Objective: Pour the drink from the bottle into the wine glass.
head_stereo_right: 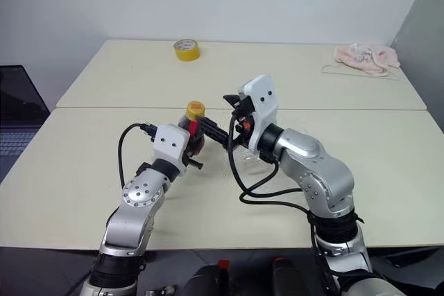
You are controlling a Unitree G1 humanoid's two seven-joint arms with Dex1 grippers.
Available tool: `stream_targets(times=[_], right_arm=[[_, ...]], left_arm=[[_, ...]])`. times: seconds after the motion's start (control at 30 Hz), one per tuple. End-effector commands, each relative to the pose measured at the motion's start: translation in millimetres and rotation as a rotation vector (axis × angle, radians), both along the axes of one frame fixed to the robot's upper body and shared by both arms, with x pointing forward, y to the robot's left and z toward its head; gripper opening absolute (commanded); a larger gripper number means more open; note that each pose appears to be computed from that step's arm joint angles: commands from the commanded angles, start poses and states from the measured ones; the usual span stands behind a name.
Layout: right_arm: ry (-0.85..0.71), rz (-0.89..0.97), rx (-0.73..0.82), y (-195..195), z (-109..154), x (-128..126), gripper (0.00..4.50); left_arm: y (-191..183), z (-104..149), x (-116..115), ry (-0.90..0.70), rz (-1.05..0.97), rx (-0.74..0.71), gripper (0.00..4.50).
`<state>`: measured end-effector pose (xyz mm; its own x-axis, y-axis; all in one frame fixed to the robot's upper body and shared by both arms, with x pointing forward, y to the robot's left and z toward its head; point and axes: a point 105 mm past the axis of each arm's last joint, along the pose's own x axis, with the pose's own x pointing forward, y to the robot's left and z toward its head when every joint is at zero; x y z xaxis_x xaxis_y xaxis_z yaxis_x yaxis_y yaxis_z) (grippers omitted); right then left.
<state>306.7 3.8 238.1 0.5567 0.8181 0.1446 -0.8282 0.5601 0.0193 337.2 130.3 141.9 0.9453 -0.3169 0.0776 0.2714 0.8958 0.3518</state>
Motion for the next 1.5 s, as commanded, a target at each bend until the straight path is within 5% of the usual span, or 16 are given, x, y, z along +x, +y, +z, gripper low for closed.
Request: stream_targets(times=[0.03, 0.43, 0.53, 0.8, 1.1, 1.3, 1.5], right_arm=[[-0.024, 0.003, 0.004, 7.6, 7.7, -0.2, 4.5], [-0.023, -0.011, -0.003, 20.6, 6.9, 4.4, 4.5], [-0.031, -0.017, 0.005, 21.0, 9.0, 5.3, 3.95], [-0.048, -0.022, 0.006, 21.3, 10.1, 5.5, 1.31], [-0.174, 0.118, 0.086, 16.3, 30.0, -18.0, 1.26], [-0.224, 0.347, 0.135, 10.3, 42.9, -47.9, 1.25], [-0.168, 0.364, 0.165, 4.3, 40.2, -45.8, 1.23]], left_arm=[[-4.5, 23.3, -0.9, -0.092, -0.024, -0.007, 0.79], [-5.8, 22.6, -1.4, -0.092, -0.027, -0.009, 0.79], [-6.7, 22.2, -1.6, -0.092, -0.027, -0.01, 0.79], [-6.6, 21.5, -1.5, -0.09, -0.026, -0.01, 0.79], [-13.5, 25.5, -12.0, -0.022, -0.205, -0.089, 0.79], [-14.5, 19.0, -29.2, 0.245, -0.496, -0.192, 0.79], [-8.7, 29.2, -22.5, 0.246, -0.513, -0.173, 0.77]])
